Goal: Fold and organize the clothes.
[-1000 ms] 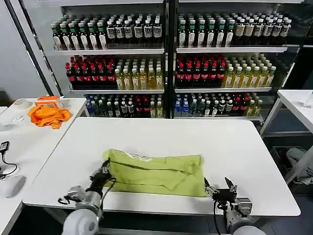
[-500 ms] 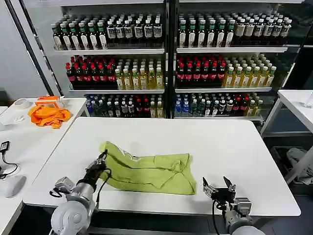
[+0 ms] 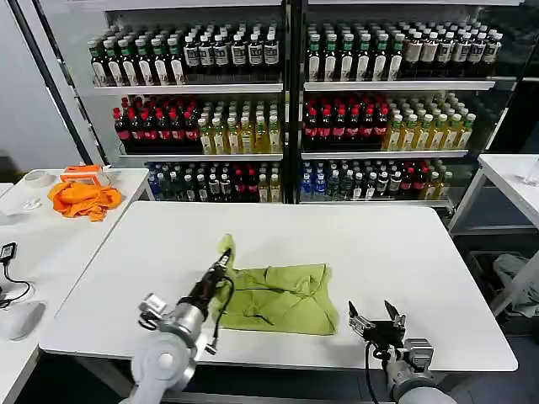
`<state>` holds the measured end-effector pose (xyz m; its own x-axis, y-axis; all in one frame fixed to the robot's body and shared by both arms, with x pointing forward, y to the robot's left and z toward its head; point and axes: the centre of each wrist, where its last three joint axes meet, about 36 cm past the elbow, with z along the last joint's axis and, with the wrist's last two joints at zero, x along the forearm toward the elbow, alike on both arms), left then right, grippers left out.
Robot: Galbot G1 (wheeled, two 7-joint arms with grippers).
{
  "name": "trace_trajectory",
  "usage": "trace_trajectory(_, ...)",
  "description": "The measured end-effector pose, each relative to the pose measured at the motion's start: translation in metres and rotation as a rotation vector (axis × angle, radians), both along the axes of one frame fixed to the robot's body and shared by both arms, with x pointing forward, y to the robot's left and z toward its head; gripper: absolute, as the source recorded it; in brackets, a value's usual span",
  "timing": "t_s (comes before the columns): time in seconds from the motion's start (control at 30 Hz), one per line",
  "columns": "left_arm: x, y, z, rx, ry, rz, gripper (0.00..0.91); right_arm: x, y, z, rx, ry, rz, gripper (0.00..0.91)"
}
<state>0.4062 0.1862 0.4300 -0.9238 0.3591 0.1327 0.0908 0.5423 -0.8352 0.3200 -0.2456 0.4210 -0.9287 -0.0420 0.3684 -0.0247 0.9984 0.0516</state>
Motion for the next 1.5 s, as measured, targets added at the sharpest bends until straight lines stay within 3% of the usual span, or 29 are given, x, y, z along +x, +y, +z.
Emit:
trace_trajectory(0.5,0.013,-0.092,-0.024,-0.073,0.064,-0.119,0.010,0.006,-0.006,0.001,0.003,-0.012,-0.001,0.907)
trace_trajectory(0.53,0.013,-0.096,-0.026,-0.073,0.069,-0.124,0.191,0.007,-0.007,0.001,0.003,-0.013,-0.001,0.907)
trace_trajectory(0.6,0.012,-0.106,-0.031,-0.073,0.082,-0.135,0.907,0.008,-0.008,0.001,0.000,-0.015,-0.002,0.907)
trace_trajectory(1.13,0.011,-0.140,-0.036,-0.073,0.095,-0.181,0.907,0.013,-0.008,0.001,-0.009,-0.030,0.008,0.907)
trace_trajectory(1.5,-0.002,-0.101,-0.033,0.043,0.082,-0.138,0.907,0.018,-0.003,-0.001,-0.002,-0.031,0.016,0.907)
